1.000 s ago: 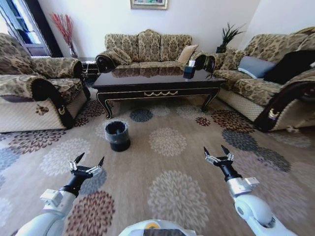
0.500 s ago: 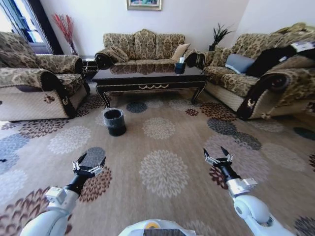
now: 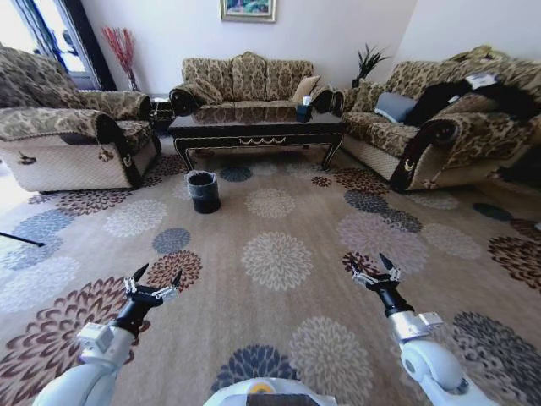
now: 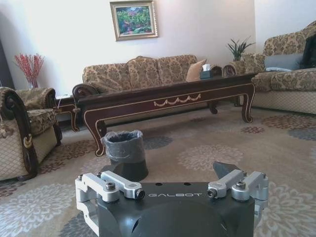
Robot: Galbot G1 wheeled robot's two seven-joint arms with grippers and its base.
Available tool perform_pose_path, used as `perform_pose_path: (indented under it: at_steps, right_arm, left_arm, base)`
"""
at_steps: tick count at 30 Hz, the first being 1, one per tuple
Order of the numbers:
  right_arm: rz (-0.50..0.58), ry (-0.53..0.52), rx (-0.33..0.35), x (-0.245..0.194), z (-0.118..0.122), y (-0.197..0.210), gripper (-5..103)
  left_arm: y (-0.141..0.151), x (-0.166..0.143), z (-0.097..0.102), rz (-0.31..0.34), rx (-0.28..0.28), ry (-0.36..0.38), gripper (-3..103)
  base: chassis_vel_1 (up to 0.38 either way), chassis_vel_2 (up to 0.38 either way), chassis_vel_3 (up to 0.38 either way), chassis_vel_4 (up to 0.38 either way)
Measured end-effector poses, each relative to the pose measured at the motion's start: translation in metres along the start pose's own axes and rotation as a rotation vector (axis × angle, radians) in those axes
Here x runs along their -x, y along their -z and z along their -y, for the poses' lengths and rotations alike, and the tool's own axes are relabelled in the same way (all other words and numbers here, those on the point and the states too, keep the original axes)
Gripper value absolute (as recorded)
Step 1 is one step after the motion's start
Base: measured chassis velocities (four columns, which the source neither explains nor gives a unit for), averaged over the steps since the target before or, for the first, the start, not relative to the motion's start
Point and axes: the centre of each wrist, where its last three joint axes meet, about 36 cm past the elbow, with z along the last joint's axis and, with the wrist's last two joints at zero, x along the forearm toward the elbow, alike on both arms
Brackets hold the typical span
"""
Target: Move to the front of the table and pick up the trash from the floor, then place it into the trash bin.
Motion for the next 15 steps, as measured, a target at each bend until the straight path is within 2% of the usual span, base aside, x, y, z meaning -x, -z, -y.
perform_pose_path:
  at_steps: [5,15]
  right_arm:
    - [0.013,-0.001,-0.001,-0.0013,0.0000,0.0042,100]
    - [0.014,0.044,-0.004,-0.0079,0.0012,0.0039,100]
  left_arm:
    - [0.0000,-0.0010,0.0006,-0.001,0.006,-0.001,100]
    - [0.0010,-0.0027,0.0024,0.005,0.006,-0.001,100]
  base:
    - [0.058,-0.057,-0.062,0.034]
    - [-0.038,0.030,0.054,-0.021]
